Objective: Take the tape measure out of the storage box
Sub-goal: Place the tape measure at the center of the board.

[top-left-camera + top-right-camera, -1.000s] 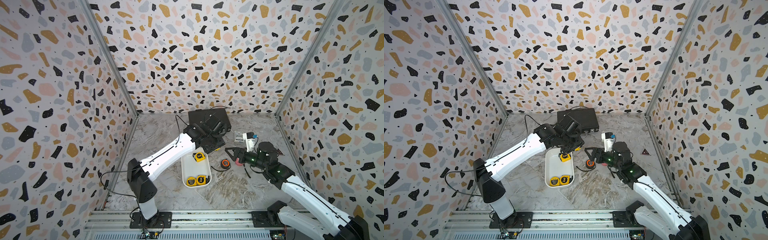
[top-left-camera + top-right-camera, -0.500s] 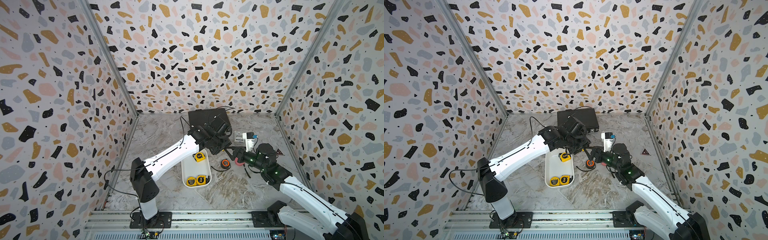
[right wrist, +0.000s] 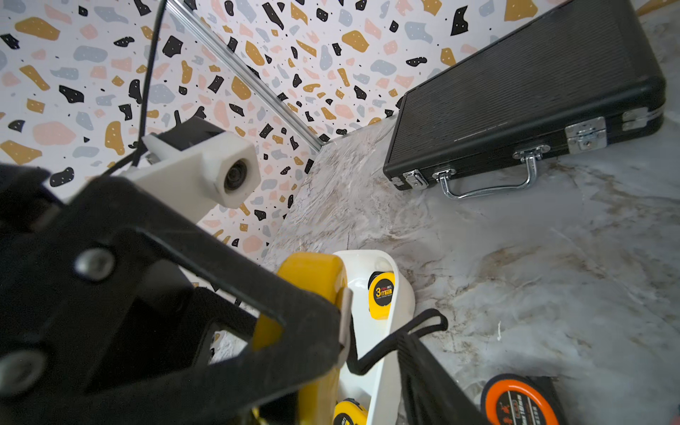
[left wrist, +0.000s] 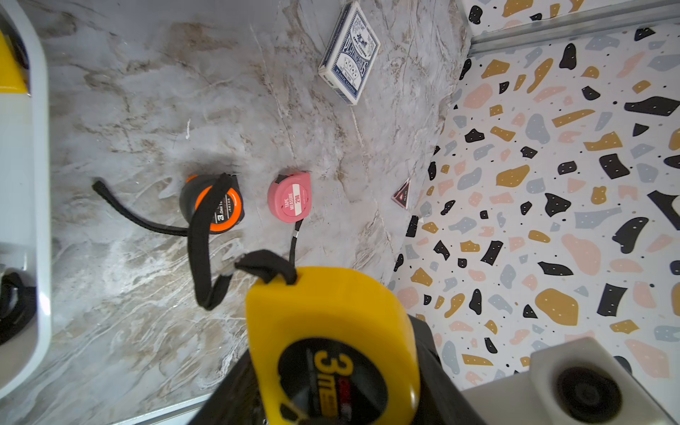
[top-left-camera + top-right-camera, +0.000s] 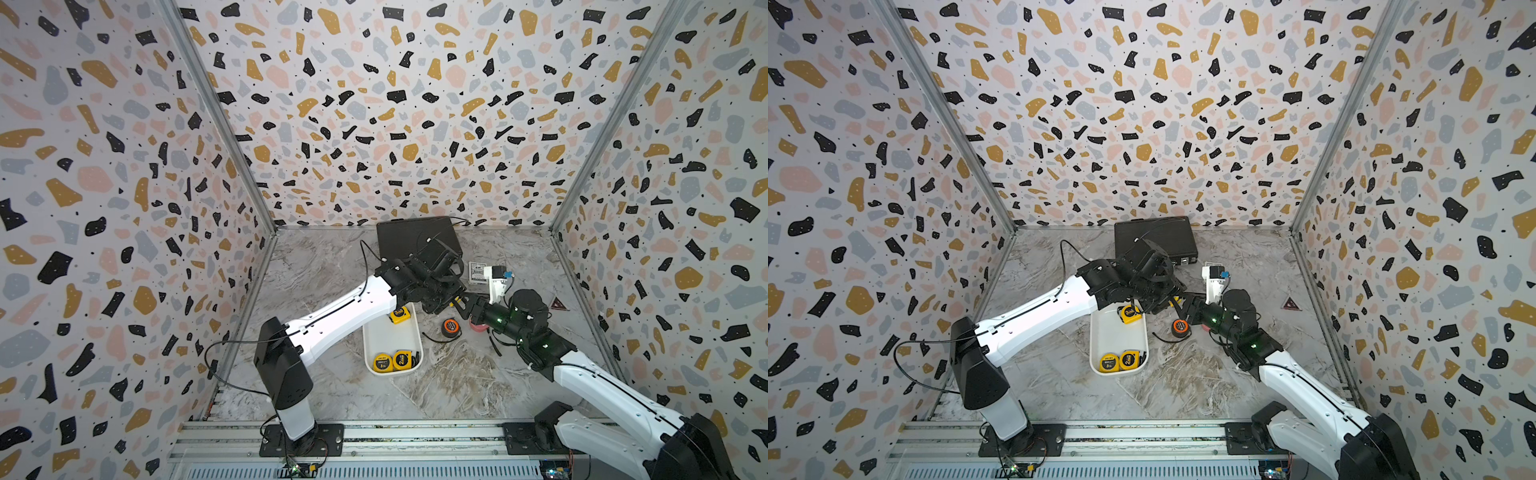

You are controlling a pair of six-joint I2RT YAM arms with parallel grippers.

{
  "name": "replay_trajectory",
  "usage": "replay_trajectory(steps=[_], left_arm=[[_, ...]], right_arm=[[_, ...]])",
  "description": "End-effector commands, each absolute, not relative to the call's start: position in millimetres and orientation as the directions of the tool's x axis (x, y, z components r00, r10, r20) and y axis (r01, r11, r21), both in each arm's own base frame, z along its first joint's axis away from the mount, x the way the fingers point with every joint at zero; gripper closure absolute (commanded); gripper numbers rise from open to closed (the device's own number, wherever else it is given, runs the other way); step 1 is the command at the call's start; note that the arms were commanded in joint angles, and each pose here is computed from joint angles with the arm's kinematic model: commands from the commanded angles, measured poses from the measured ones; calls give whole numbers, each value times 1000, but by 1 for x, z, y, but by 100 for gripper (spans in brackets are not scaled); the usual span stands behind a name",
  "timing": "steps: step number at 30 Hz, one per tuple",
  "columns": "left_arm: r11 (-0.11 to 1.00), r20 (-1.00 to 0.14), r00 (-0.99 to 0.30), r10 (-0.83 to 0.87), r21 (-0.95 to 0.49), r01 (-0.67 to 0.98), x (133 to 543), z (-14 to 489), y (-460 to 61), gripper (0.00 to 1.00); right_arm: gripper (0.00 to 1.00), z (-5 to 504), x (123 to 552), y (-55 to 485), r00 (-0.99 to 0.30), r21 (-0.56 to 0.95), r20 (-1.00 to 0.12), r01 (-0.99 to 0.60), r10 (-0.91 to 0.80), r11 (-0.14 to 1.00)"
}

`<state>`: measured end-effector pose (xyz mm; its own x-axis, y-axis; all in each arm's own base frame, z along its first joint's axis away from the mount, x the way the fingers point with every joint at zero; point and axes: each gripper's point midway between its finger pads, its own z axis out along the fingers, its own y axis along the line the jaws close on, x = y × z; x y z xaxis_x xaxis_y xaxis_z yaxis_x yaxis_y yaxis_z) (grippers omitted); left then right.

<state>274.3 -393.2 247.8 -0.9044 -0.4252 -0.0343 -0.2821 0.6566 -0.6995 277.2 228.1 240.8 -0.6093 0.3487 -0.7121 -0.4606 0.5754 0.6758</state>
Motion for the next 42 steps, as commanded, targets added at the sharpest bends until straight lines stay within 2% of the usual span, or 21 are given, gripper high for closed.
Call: replay_trajectory(steps=[1,6,10,11,14,17,25,33,42], left_arm=[[594,-28,-912,-410,-767,-243,268,274,-401,100],[593,-27,-911,-411,-767,-245,267,273,-399,100],[588,-32,-911,-411,-773,-238,266,274,-398,100],[587,-39,-911,-411,-776,-232,267,275,-397,95],[604,-83,-906,-415,-770,-206,268,276,-389,38],[644,-137,-899,-416,-742,-185,270,275,-372,0],[735,-242,-862,-445,-649,-197,269,262,-302,0],[761,-262,-845,-467,-605,-233,259,244,-262,0],[795,-292,-854,-431,-571,-205,251,232,-251,0]], right_arm=[[49,254,279,230,-586,682,-717,-481,376,551],[65,253,278,229,-593,692,-708,-470,384,548],[72,252,276,228,-602,693,-704,-464,377,552],[73,251,275,228,-610,695,-700,-459,373,553],[75,245,269,230,-647,706,-679,-444,347,552],[76,235,257,234,-709,727,-638,-426,300,539],[79,183,214,239,-905,806,-399,-267,151,529],[81,123,178,228,-980,801,-177,-93,86,592],[81,79,182,226,-989,763,-108,-18,101,646]])
